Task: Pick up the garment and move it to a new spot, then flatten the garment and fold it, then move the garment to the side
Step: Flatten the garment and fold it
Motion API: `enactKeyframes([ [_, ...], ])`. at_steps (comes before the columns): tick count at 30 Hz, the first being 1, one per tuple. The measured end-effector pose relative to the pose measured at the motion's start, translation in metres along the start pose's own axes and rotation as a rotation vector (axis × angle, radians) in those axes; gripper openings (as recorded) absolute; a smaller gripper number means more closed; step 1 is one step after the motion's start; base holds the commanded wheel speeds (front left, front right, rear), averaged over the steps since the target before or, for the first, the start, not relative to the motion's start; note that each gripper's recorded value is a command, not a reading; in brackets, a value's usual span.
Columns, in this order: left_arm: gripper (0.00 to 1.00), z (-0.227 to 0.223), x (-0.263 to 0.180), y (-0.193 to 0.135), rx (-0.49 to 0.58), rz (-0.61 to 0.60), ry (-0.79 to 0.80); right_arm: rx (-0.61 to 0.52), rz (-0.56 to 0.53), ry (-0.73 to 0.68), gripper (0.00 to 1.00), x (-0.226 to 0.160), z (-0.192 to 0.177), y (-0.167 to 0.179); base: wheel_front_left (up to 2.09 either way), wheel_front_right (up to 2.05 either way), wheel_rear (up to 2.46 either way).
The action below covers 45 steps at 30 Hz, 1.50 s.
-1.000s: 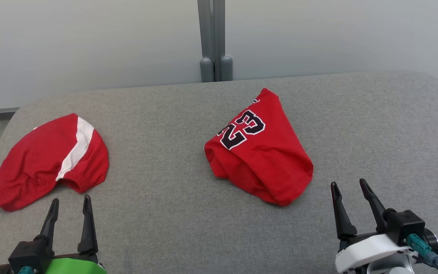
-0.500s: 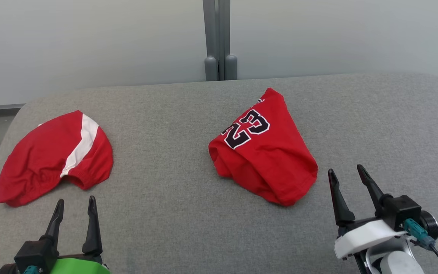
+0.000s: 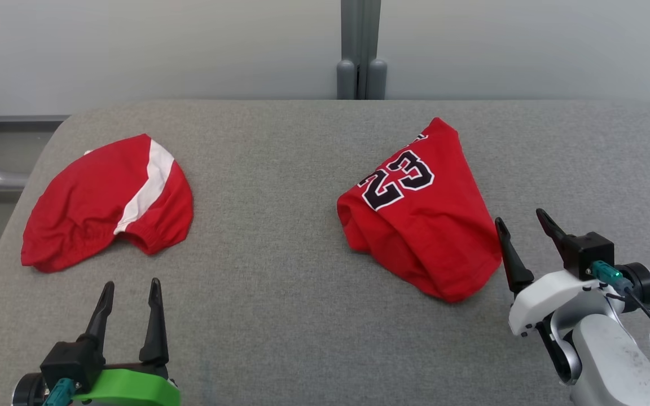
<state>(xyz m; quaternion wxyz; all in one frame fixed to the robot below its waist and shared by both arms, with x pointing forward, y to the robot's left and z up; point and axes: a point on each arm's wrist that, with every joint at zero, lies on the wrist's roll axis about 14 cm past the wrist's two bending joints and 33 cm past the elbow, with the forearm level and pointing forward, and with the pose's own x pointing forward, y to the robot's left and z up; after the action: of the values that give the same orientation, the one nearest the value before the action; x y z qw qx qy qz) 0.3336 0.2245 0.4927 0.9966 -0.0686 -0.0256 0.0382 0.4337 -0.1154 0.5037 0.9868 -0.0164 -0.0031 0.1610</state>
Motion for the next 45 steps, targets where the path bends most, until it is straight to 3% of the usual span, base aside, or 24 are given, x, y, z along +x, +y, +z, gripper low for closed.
enactKeyframes([
  [12,1.00,-0.003,0.007,0.013,0.004,0.045,0.014,0.051,-0.018,0.294,1.00,0.019,-0.092,-0.008,0.00,0.00,0.00],
  [18,1.00,-0.009,0.005,0.019,0.005,0.067,0.036,0.093,-0.019,0.380,1.00,0.024,-0.117,0.001,0.00,0.00,0.00],
  [19,1.00,-0.010,0.005,0.019,0.005,0.068,0.039,0.101,-0.018,0.396,0.96,0.023,-0.122,0.003,0.00,0.00,0.00],
  [20,1.00,-0.010,0.005,0.020,0.004,0.072,0.040,0.107,-0.016,0.406,0.38,0.023,-0.125,0.005,0.00,0.00,0.00],
  [21,1.00,-0.010,0.004,0.021,0.003,0.075,0.040,0.111,-0.015,0.408,0.00,0.025,-0.125,0.006,0.00,0.00,0.00],
  [28,1.00,-0.009,0.004,0.027,0.002,0.092,0.036,0.129,-0.047,0.348,0.00,0.033,-0.107,-0.006,0.00,0.00,0.00],
  [41,1.00,-0.004,0.005,0.004,-0.022,0.030,0.010,0.033,-0.276,0.155,0.00,-0.002,-0.041,-0.114,0.00,0.00,0.00],
  [45,1.00,-0.003,0.005,0.000,-0.025,0.016,0.008,-0.004,-0.285,0.078,0.00,-0.002,-0.013,-0.122,0.00,0.00,0.00],
])
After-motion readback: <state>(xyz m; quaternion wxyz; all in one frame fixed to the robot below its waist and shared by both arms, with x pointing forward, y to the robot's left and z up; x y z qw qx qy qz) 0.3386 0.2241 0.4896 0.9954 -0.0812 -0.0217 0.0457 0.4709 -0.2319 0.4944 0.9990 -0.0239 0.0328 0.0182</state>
